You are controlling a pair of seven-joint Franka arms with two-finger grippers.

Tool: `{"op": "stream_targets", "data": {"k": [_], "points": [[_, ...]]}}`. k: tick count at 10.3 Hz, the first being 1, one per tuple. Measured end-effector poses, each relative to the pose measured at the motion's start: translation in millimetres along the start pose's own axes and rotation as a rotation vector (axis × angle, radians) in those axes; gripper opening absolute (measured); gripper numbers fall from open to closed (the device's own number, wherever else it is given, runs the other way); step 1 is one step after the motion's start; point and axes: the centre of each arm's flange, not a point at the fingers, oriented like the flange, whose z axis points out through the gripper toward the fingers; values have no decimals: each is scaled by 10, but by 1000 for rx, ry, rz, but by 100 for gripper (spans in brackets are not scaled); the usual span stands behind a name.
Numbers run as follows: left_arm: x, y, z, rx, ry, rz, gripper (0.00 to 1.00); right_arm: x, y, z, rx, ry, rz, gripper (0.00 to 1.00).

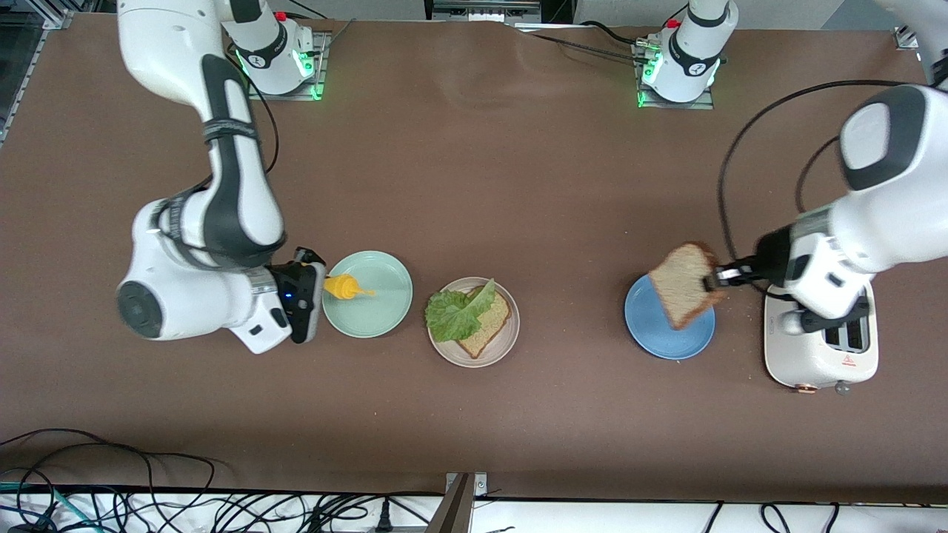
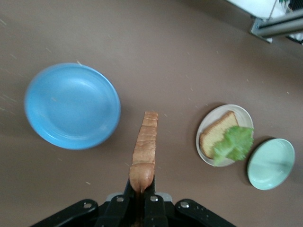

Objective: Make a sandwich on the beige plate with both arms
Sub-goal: 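Return the mustard with the right gripper while the left gripper carries toast, then lower the toast onto the lettuce while the right gripper sets the mustard down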

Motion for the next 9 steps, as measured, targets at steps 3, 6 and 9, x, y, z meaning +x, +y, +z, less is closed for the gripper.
{"op": "stream_targets", "data": {"k": [3, 6, 9], "points": [[-164, 812, 699, -108, 45, -123, 9, -637, 118, -198, 126, 176, -125, 7], [-278, 1257, 1164, -256, 39, -191, 9, -1137, 290, 37, 200, 347, -285, 7], [-290, 1427, 1591, -316, 84, -208, 9, -1354, 482, 441, 215, 477, -456, 7]]}}
